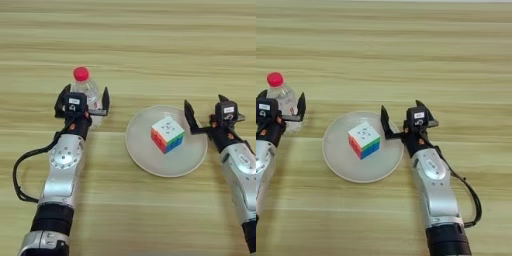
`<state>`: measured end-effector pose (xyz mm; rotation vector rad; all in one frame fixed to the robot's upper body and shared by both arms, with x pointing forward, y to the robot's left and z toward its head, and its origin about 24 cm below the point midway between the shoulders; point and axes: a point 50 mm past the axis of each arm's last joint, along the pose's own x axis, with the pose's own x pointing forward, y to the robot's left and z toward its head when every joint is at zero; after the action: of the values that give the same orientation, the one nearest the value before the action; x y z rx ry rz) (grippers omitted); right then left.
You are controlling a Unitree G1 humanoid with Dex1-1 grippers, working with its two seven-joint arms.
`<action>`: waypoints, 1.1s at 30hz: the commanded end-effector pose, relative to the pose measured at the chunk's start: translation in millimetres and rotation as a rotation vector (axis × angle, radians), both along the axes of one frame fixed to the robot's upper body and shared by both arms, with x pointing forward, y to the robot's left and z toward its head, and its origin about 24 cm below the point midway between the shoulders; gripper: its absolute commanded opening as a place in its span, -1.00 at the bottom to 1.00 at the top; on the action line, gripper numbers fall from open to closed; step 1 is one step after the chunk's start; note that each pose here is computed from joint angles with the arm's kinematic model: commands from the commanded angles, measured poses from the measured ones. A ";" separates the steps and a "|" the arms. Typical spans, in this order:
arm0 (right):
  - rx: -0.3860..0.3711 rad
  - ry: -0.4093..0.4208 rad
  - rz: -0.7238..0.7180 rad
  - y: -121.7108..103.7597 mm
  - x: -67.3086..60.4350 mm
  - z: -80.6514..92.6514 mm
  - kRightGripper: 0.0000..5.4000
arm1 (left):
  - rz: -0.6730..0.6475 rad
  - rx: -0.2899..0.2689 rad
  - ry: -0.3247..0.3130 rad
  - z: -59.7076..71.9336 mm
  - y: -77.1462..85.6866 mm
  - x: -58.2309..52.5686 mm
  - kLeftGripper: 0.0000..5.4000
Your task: Move the objects on the table
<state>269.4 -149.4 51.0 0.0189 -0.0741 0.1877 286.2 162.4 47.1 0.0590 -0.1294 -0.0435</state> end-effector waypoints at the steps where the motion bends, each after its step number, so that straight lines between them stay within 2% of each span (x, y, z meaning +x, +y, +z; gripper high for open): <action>1: 0.007 -0.004 0.000 0.4 1.4 0.8 0.99 | 0.005 -0.018 -0.003 1.5 -1.7 5.0 1.00; 15: 0.008 -0.002 0.000 0.7 1.5 0.1 0.99 | 0.001 -0.024 -0.010 1.7 -2.5 7.6 1.00; 33: 0.006 0.003 0.001 0.9 1.1 -1.3 1.00 | 0.005 -0.030 -0.030 5.3 -0.1 6.0 0.34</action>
<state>269.3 -149.4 49.3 0.0192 -0.0670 0.1882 291.3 162.4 48.2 0.0437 -0.1396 -0.0368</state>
